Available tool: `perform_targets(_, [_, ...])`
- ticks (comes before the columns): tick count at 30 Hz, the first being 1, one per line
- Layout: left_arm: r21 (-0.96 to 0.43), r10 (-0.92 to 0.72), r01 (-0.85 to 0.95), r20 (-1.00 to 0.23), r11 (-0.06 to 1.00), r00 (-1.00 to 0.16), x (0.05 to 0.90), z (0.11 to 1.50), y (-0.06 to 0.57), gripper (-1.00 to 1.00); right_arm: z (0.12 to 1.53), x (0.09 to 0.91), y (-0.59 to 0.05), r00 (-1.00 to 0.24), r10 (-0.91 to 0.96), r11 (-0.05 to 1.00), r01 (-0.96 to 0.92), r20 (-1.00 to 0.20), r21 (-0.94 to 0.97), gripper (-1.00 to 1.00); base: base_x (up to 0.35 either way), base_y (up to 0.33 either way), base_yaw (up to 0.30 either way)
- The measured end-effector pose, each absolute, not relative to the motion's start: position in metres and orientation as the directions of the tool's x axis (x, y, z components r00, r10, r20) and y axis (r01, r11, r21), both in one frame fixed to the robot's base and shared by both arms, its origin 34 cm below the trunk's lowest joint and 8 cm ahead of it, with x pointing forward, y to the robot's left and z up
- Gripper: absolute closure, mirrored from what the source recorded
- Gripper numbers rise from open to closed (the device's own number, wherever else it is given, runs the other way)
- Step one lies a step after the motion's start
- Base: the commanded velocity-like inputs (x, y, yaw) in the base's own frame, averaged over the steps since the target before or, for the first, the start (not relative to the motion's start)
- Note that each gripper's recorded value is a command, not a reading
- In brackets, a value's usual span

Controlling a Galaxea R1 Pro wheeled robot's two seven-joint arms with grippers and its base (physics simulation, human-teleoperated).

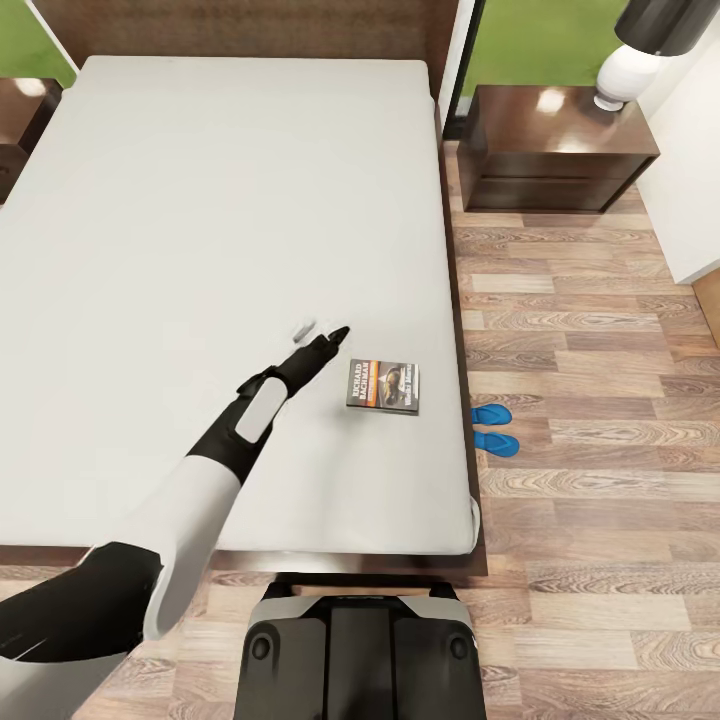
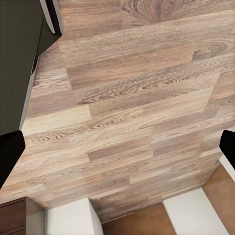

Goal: In the bedroom, move the book from the bed onto either nightstand, and place the two sandals side by side next to the bed.

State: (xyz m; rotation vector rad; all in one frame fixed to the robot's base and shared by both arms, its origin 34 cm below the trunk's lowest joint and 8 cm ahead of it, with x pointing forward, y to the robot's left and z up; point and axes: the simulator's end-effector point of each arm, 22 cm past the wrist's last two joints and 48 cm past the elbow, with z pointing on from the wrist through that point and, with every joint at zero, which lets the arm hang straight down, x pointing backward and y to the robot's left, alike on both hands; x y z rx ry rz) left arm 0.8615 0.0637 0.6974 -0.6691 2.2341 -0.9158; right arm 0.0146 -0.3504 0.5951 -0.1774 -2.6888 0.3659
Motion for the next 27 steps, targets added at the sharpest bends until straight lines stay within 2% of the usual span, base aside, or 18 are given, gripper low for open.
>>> perform_targets(14, [-0.732,-0.647,-0.187,-0.415,0.655,-0.639,0.949,0.764,0.073,-1.00,0.595,0.015,-0.350,-0.904,0.178,0.958,0.069,0.388,-0.280,-1.00,0.000,0.000,0.000])
perform_targets(27, [-0.719,-0.643,-0.168,-0.460,0.674,-0.613,0.984,0.798,0.080,-1.00,0.595,0.015,-0.350,-0.904,0.177,0.958,0.068,0.388,-0.280,-1.00,0.000,0.000,0.000])
